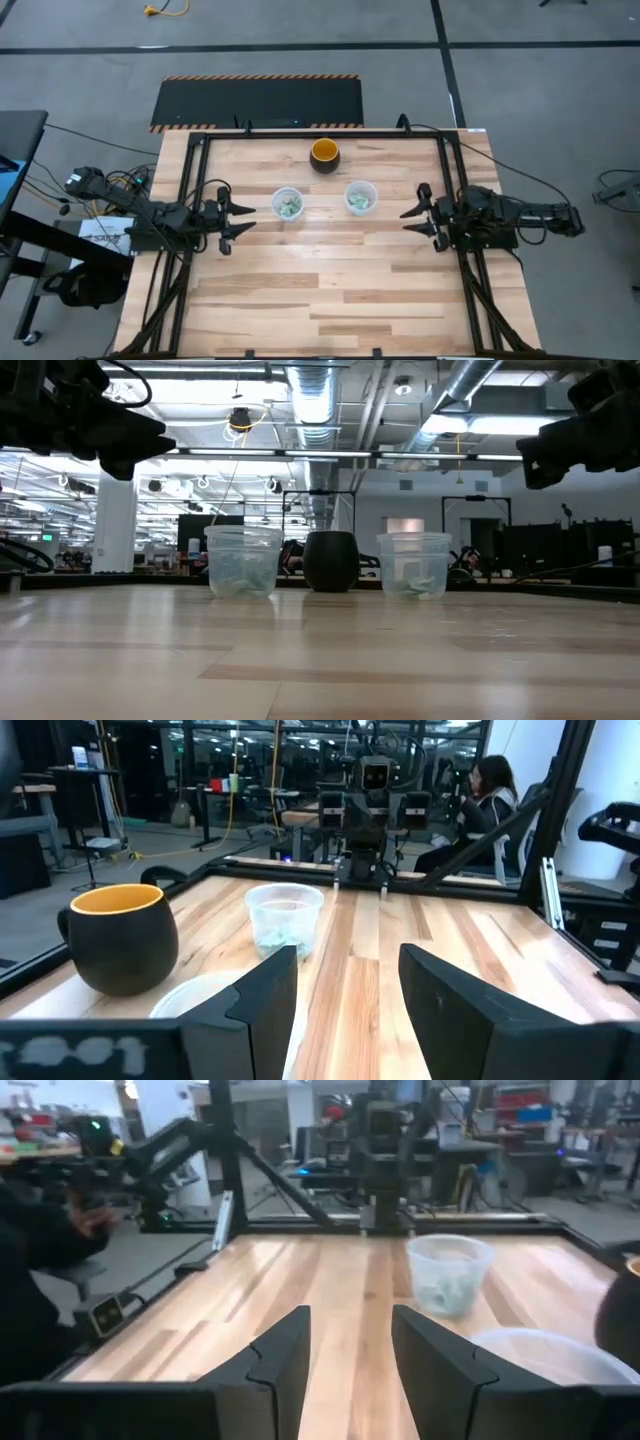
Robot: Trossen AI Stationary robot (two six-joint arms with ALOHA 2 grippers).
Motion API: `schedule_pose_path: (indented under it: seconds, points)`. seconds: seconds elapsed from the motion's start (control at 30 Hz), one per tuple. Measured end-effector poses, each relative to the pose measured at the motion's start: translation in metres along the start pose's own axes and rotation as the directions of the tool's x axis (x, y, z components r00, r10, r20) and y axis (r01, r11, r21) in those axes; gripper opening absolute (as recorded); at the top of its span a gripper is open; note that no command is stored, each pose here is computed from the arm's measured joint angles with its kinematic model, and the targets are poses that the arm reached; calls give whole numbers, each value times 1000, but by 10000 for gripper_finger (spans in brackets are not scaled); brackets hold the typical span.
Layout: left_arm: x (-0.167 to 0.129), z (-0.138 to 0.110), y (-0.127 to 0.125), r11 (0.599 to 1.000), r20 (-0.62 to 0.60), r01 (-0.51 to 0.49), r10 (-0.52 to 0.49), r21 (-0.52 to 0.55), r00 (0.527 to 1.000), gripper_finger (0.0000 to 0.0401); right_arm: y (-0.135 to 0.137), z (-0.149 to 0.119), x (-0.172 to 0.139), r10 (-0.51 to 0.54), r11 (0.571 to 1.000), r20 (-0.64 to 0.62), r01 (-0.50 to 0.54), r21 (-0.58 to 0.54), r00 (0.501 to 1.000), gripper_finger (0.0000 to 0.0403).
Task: Pick and place Stevia / Truvia into bins
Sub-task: Return to Home Position
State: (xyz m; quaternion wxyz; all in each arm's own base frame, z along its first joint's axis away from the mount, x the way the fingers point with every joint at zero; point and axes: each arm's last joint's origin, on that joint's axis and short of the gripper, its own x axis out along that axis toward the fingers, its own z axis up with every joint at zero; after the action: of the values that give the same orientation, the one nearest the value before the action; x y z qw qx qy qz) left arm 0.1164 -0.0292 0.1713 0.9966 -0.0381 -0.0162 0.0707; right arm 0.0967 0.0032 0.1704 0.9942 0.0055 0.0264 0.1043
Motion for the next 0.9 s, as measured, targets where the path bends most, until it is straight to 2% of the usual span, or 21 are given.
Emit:
schedule_pose_path:
  seconds: [0.1, 0.27, 0.37, 0.5, 0.8, 0.9]
  points:
    - [0, -1, -1, 999, -12, 37, -37, 8, 999, 166, -1, -2, 1, -59, 998, -22, 59, 4, 998, 135]
    - [-1, -1, -6, 977, -18, 207, -206, 56, 978, 166, -1, -3, 2, -104, 992, -35, 106, 64, 994, 136]
    - [0, -2, -5, 977, -28, 198, -197, 79, 980, 166, -1, -3, 2, -105, 987, -35, 109, 121, 994, 134]
    - [1, -2, -1, 988, -28, 137, -135, 76, 990, 166, -1, -3, 2, -105, 978, -35, 110, 179, 994, 133]
    - [1, -5, 0, 992, -54, 113, -110, 59, 992, 166, -2, -3, 2, -107, 977, -36, 112, 182, 994, 133]
    - [1, -6, 0, 993, -58, 113, -110, 46, 992, 166, -2, -3, 2, -107, 984, -36, 111, 139, 994, 133]
